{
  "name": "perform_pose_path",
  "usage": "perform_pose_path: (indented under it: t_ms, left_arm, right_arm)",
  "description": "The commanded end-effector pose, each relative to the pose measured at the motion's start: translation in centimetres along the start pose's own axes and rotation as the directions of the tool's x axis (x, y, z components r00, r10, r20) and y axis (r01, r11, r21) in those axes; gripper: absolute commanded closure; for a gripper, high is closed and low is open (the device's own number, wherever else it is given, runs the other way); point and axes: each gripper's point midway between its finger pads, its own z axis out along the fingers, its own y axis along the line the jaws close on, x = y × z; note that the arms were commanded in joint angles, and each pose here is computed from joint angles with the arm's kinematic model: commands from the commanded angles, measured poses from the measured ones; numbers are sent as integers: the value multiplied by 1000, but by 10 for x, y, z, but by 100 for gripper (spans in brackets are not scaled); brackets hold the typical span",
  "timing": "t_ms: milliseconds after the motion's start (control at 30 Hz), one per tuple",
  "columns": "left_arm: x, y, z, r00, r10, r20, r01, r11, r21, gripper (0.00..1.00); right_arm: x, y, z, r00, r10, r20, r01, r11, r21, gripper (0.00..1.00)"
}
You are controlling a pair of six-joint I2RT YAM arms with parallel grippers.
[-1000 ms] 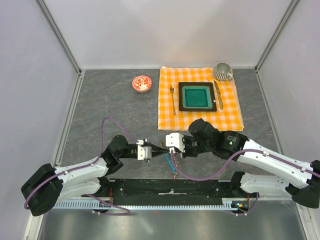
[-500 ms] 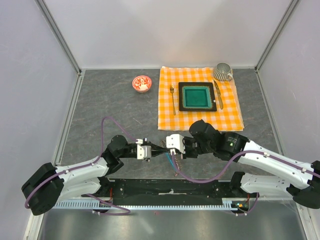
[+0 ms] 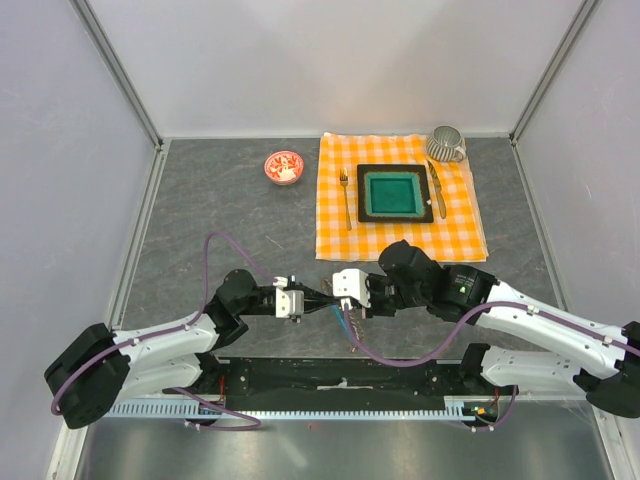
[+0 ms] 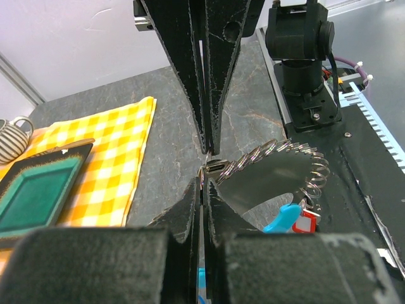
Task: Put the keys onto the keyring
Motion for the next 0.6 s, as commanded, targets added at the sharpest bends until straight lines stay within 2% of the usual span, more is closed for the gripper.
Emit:
perform_pose_path:
  t_ms: [0, 567]
  left_arm:
    - [-38, 13, 8, 991, 80, 109, -80, 997, -10, 98]
    - [-35, 11, 10, 992, 68, 102, -69, 998, 5, 98]
  right_arm:
    - [-17, -2, -4, 997, -37, 71, 36, 999, 14, 100]
    - [-17, -1, -4, 996, -38, 79, 37, 999, 12, 100]
